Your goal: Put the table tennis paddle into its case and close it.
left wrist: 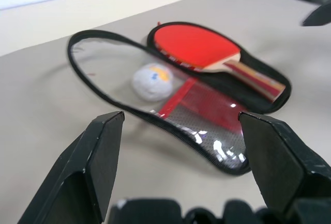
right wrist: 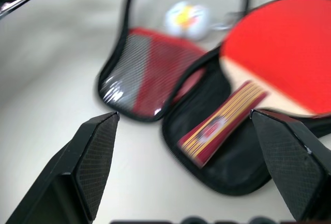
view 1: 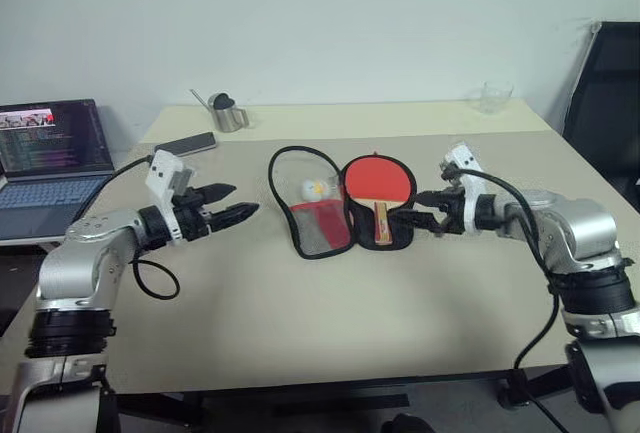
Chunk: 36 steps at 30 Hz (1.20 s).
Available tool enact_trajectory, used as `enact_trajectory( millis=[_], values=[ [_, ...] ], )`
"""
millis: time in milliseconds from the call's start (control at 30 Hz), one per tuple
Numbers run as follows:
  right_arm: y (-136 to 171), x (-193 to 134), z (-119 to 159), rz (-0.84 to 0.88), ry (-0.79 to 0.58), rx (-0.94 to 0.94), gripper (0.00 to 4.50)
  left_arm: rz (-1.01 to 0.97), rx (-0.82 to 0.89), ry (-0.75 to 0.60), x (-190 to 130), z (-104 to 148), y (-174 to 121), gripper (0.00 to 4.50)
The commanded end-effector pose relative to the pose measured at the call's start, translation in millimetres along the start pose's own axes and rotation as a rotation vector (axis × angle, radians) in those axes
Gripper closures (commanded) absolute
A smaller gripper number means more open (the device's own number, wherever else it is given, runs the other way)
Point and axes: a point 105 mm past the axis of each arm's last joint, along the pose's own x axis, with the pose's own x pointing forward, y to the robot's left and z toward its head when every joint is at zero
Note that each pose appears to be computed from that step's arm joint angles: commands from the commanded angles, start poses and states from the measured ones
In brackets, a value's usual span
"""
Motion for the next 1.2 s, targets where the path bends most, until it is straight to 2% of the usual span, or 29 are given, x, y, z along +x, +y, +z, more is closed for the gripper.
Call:
enact_trajectory(
  millis=[33, 333, 467, 600, 700, 833, 933, 967, 1200],
  values=[
    [-9.9, -21.5, 21.4, 0.002, -0.07, -0.102, 0.03, 0.075, 0.048, -0.012, -14.9, 12.8, 19.5, 0.64],
    [-25.9, -48.9, 40.7, -0.02, -0.144, -0.15, 0.03, 0.111, 0.009, 0.018, -6.5, 0.6, 30.2, 0.64],
    [-19.6, -51.1, 48.2, 0.011, -0.162, -0.18, 0.03, 0.142, 0.004, 0.119, 11.8, -22.4, 33.6, 0.64],
    [-12.2, -53.6, 57.8, 0.04, -0.203, -0.184, 0.03, 0.224, 0.017, 0.199, 34.4, -31.5, 48.1, 0.64],
    [-4.0, -54.5, 61.5, 0.065, -0.207, -0.203, 0.0, 0.227, 0.016, 0.225, 47.2, -34.5, 50.2, 1.59],
    [17.4, -59.5, 66.1, 0.161, -0.231, -0.207, 0.0, 0.196, -0.02, 0.241, 64.7, -38.4, 43.7, 3.13],
    [20.3, -56.6, 61.7, 0.155, -0.21, -0.218, 0.0, 0.192, -0.032, 0.253, 73.5, -41.7, 40.7, 4.26],
    [19.6, -55.6, 60.7, 0.146, -0.207, -0.218, 0.0, 0.191, -0.036, 0.256, 76.9, -42.4, 39.3, 4.45],
    [18.9, -54.6, 57.5, 0.128, -0.198, -0.222, 0.0, 0.132, -0.033, 0.224, 102.6, -35.8, 18.4, 4.45]
  ],
)
